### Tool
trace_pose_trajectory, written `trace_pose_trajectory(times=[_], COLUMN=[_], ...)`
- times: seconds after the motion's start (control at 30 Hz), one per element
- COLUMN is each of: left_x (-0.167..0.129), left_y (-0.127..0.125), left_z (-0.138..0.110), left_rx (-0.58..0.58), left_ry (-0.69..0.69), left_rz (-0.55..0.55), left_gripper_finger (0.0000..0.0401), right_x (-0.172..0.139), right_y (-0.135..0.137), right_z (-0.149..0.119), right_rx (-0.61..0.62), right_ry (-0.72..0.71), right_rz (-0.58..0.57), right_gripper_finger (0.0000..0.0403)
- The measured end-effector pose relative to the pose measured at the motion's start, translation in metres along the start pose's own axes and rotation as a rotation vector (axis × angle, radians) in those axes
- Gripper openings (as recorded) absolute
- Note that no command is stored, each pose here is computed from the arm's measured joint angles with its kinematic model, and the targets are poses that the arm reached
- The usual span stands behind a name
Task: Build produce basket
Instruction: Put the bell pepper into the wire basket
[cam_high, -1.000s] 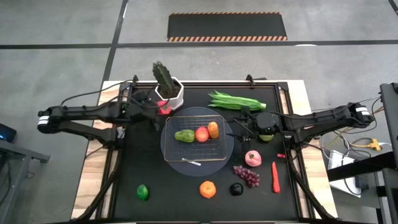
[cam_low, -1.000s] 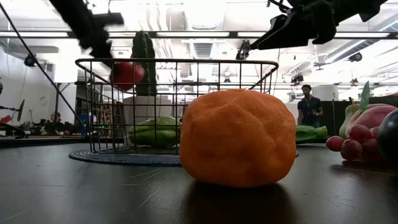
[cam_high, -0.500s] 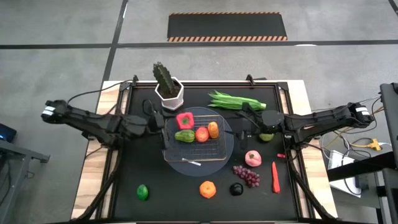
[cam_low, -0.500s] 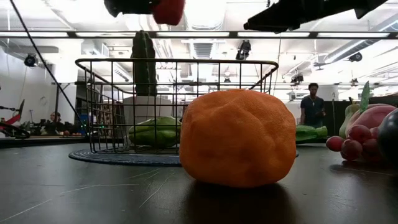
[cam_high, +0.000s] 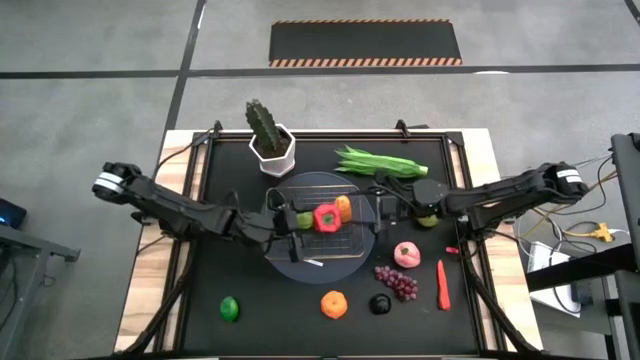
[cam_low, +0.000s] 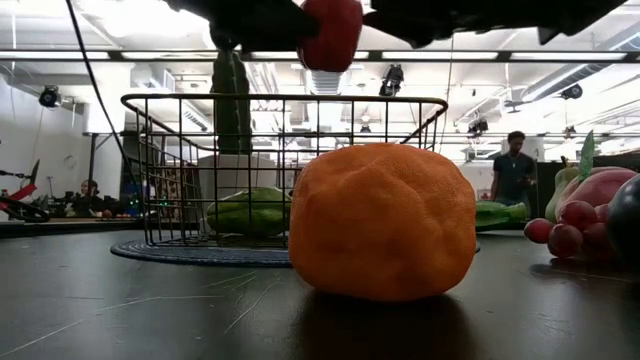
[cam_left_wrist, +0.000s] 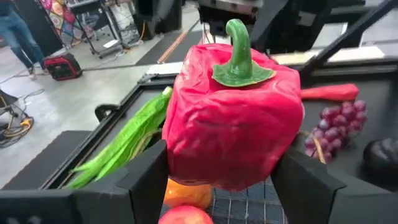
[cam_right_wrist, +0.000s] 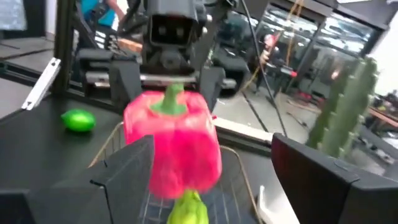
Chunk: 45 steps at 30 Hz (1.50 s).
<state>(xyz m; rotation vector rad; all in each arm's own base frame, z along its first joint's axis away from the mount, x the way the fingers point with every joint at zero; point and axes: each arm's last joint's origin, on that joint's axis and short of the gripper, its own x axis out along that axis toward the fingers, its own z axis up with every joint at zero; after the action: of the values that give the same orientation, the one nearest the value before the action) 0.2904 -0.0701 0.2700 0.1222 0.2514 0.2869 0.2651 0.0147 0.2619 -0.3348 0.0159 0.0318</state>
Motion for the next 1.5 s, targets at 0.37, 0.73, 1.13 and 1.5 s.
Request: trace_pose_trajectory(times=[0.37, 0.73, 1.13, 1.5], left_x=[0.004, 0.004, 0.004, 0.002], left_y=[-0.003, -0.003, -0.003, 0.0], left_z=[-0.005, -0.005, -0.005, -0.004], left_rx=[-0.016, -0.007, 0.009, 0.111], left_ry=[0.016, 0.016, 0.014, 0.031], left_rz=[0.006, 0.006, 0.008, 0.054], left_gripper_finger=[0.0233, 0.0233, 0.0233, 0.0308], right_x=[0.037, 0.044, 0.058, 0.056], right_y=[0.001, -0.006, -0.005, -0.008], right_z=[0.013, 0.033, 0.031, 0.035], right_rx=[-0.019, 0.049, 0.06, 0.164], right_ry=[-0.005, 0.258, 0.335, 0.349], right_rz=[0.149, 0.224, 0.247, 0.204], right_gripper_finger=[0.0293, 0.0312, 0.0244, 0.0222])
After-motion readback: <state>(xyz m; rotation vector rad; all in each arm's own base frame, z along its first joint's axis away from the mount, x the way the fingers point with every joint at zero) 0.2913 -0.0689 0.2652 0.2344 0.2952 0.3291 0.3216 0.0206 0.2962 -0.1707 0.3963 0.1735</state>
